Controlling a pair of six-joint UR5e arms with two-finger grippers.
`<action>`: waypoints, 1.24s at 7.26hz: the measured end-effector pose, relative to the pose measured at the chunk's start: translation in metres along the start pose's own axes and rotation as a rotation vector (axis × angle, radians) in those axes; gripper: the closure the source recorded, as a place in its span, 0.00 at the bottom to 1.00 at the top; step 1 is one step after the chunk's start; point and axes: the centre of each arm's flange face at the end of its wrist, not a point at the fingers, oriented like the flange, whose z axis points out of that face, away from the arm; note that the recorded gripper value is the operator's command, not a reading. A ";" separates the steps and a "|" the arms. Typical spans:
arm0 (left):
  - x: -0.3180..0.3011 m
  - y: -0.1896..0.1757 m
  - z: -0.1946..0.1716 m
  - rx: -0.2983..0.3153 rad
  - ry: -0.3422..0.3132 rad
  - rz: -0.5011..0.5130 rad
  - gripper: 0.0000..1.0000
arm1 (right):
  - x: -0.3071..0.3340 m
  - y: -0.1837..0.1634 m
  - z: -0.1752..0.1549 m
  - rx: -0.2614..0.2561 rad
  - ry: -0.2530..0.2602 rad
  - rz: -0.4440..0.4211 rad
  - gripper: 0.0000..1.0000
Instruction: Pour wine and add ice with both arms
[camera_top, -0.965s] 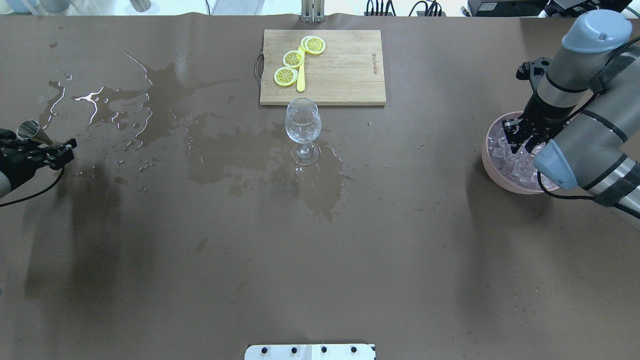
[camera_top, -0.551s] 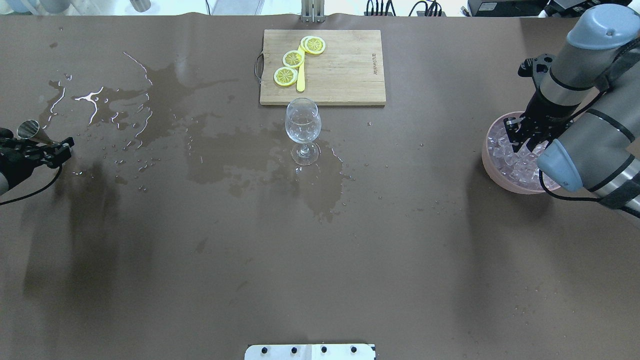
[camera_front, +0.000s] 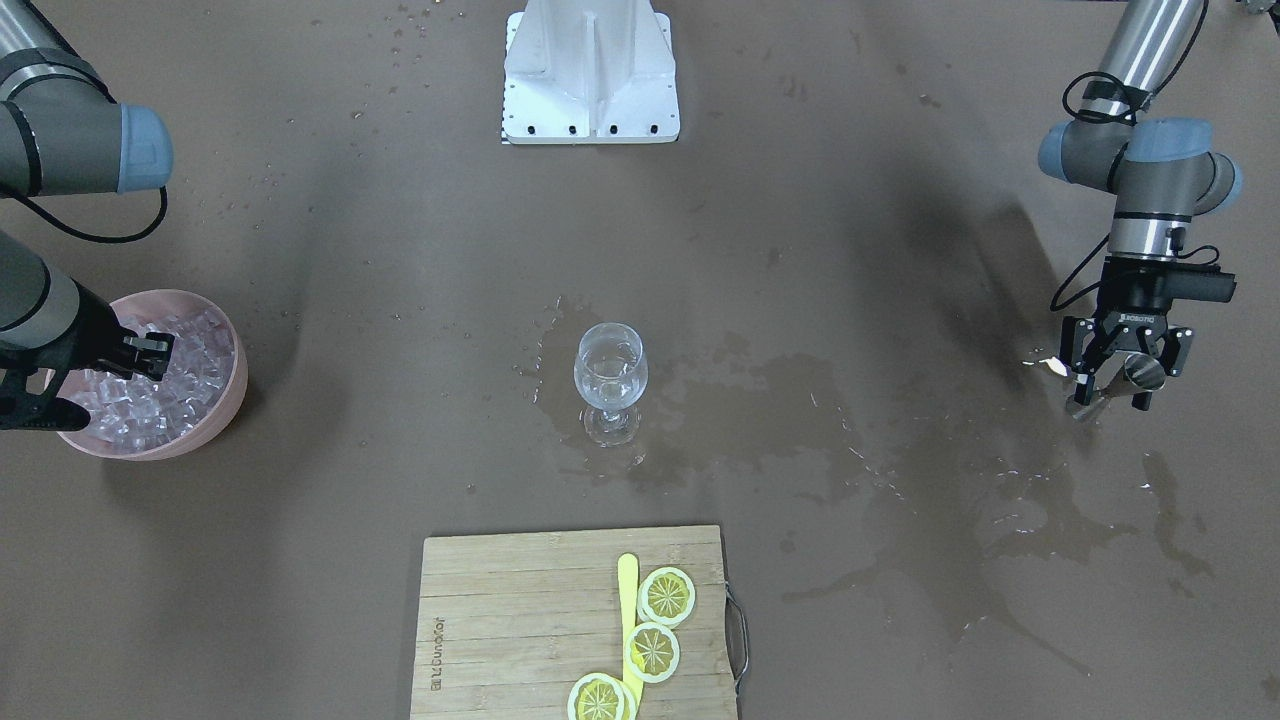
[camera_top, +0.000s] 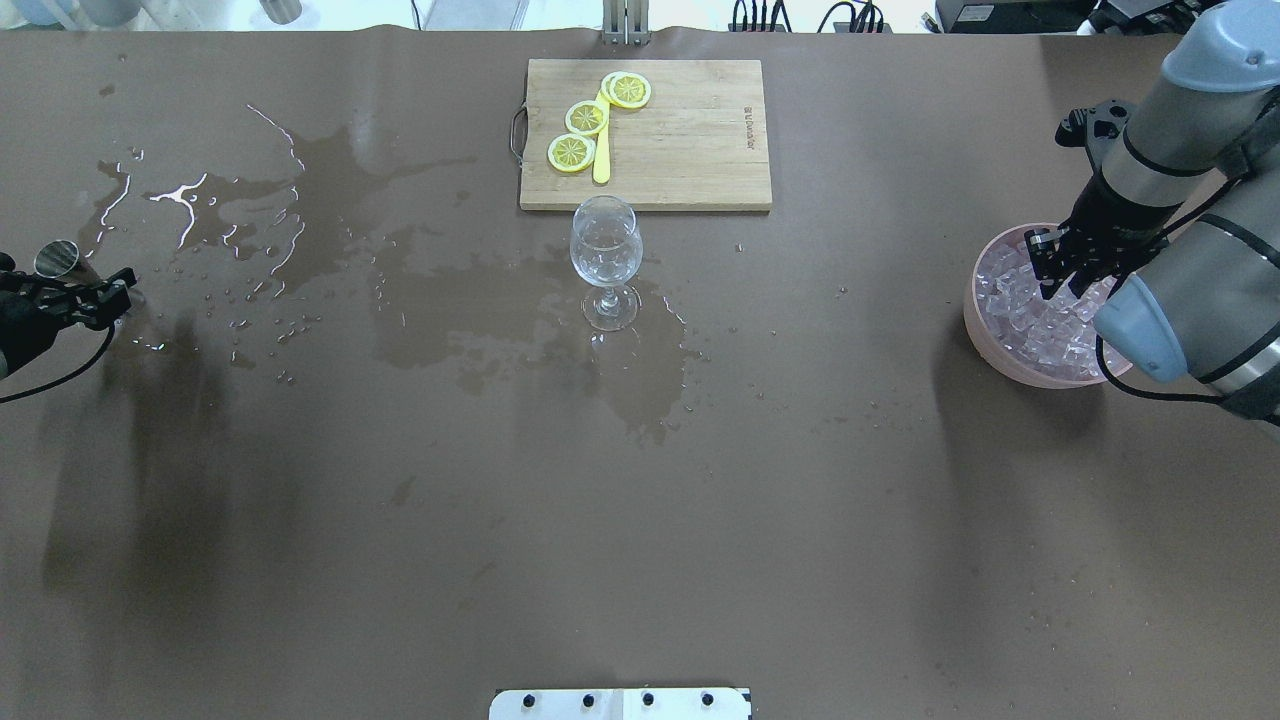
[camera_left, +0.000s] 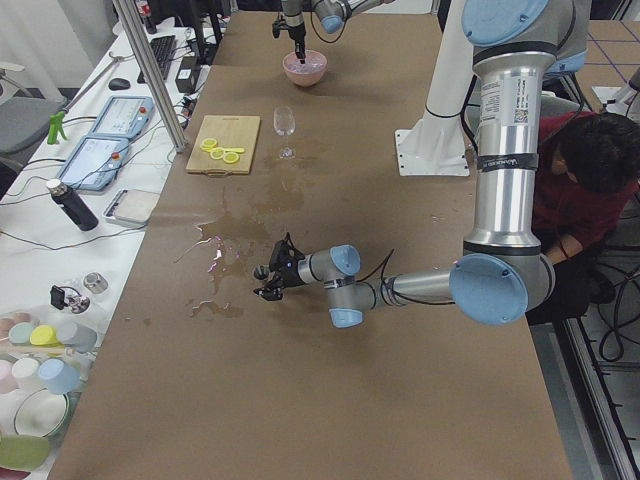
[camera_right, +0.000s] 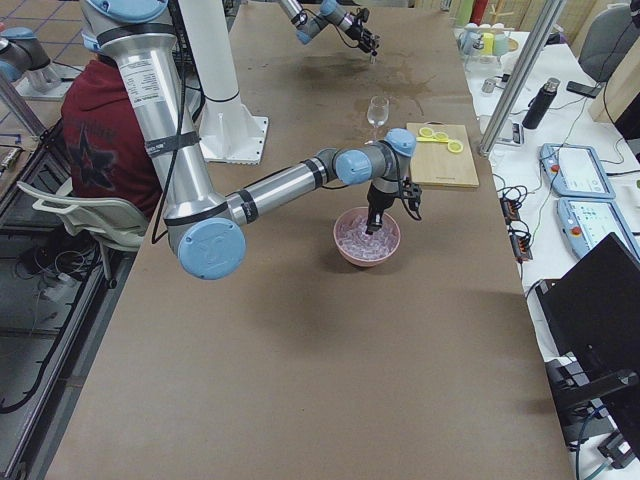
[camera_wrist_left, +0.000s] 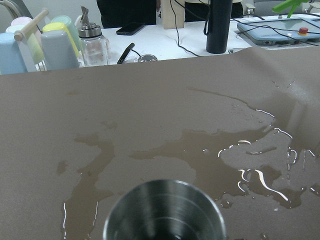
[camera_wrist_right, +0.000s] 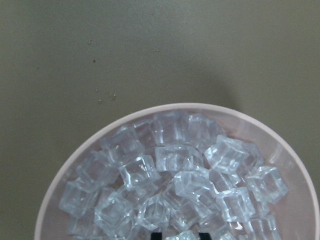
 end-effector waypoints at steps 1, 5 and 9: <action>-0.003 0.000 0.000 0.001 -0.005 -0.001 0.34 | 0.002 -0.001 -0.005 0.007 -0.004 0.002 0.85; -0.002 -0.001 0.003 0.002 -0.006 -0.032 0.47 | 0.006 -0.005 -0.013 0.018 -0.012 0.010 0.86; -0.001 -0.001 0.004 0.002 -0.007 -0.035 0.67 | 0.008 -0.007 -0.018 0.023 -0.022 0.015 0.86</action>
